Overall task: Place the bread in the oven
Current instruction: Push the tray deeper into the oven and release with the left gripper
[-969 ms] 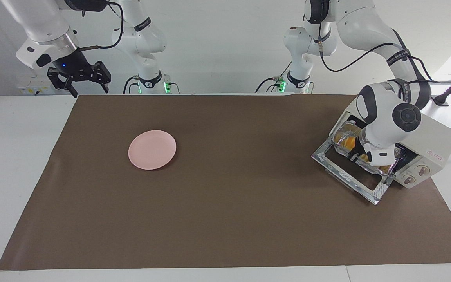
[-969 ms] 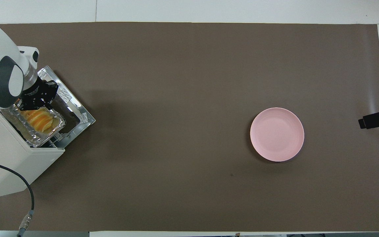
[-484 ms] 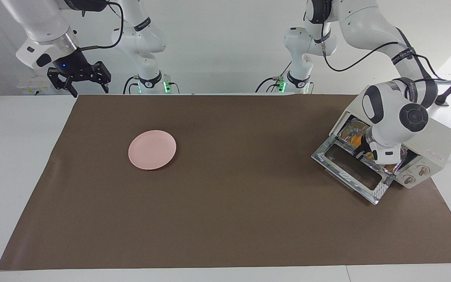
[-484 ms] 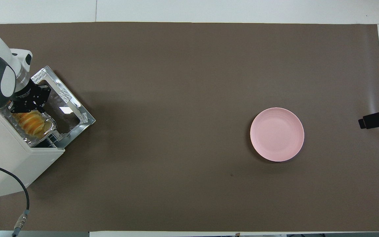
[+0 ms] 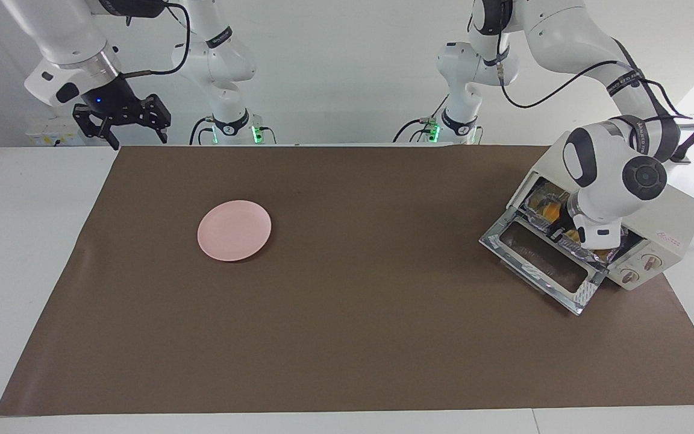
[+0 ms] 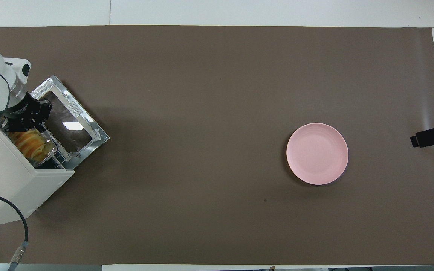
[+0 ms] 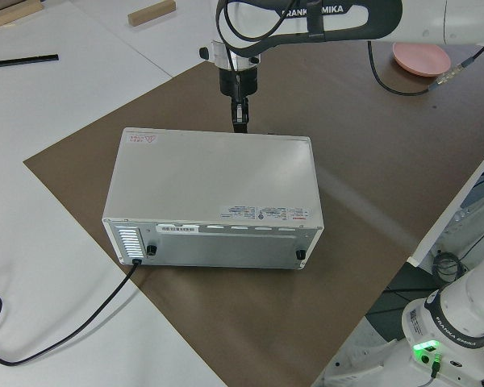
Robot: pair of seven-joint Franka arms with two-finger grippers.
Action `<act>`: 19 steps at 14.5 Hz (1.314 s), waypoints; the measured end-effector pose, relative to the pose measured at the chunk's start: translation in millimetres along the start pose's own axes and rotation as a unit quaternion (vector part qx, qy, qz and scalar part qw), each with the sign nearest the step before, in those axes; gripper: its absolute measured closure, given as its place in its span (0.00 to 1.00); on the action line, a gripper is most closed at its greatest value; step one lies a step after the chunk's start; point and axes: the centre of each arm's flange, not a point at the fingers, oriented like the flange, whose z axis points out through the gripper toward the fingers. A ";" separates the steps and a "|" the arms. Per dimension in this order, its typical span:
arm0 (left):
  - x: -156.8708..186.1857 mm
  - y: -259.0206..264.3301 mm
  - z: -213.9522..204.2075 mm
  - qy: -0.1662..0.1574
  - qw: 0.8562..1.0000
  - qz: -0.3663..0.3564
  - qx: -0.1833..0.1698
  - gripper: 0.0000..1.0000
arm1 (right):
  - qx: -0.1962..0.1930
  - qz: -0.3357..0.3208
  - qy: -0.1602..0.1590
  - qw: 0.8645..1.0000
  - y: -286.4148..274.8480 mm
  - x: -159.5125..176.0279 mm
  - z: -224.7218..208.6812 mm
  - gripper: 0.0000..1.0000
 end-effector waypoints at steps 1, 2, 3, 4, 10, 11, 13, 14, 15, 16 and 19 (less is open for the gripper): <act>0.8 -3.0 -1.6 0.001 1.000 0.000 0.000 0.98 | 0.000 0.000 0.000 1.000 0.0 0.0 0.0 0.00; 1.3 -5.0 -2.7 0.001 1.000 0.000 -0.001 0.98 | 0.000 0.000 0.000 1.000 0.0 0.0 0.0 0.00; 1.3 -5.9 -3.3 0.002 1.000 0.000 -0.001 0.98 | 0.000 0.000 0.000 1.000 0.0 0.0 0.0 0.00; 1.0 -6.0 -3.6 0.002 1.000 0.000 -0.001 0.98 | 0.000 0.000 0.000 1.000 0.0 0.0 0.0 0.00; -1.3 -4.9 -6.6 0.004 1.000 0.005 -0.003 0.49 | 0.000 0.000 0.000 1.000 0.0 0.0 0.0 0.00; -2.5 -3.7 -8.3 0.006 1.000 0.007 -0.004 0.39 | 0.000 0.000 0.000 1.000 0.0 0.0 0.0 0.00; -4.9 0.6 -15.1 0.013 1.000 0.017 -0.009 0.18 | 0.000 0.000 0.000 1.000 0.0 0.0 0.0 0.00; -5.9 2.0 -19.7 0.016 1.000 0.024 -0.011 0.07 | 0.000 0.000 0.000 1.000 0.0 0.0 0.0 0.00; -6.7 3.0 -25.2 0.021 0.999 0.028 -0.015 0.00 | 0.000 0.000 0.000 1.000 0.0 0.0 0.0 0.00; -7.7 4.4 -31.5 0.027 0.999 0.033 -0.019 0.00 | 0.000 0.000 0.000 1.000 0.0 0.0 0.0 0.00; -14.4 13.4 -52.7 0.046 0.997 0.060 -0.028 0.00 | 0.000 0.000 0.000 1.000 0.0 0.0 0.0 0.00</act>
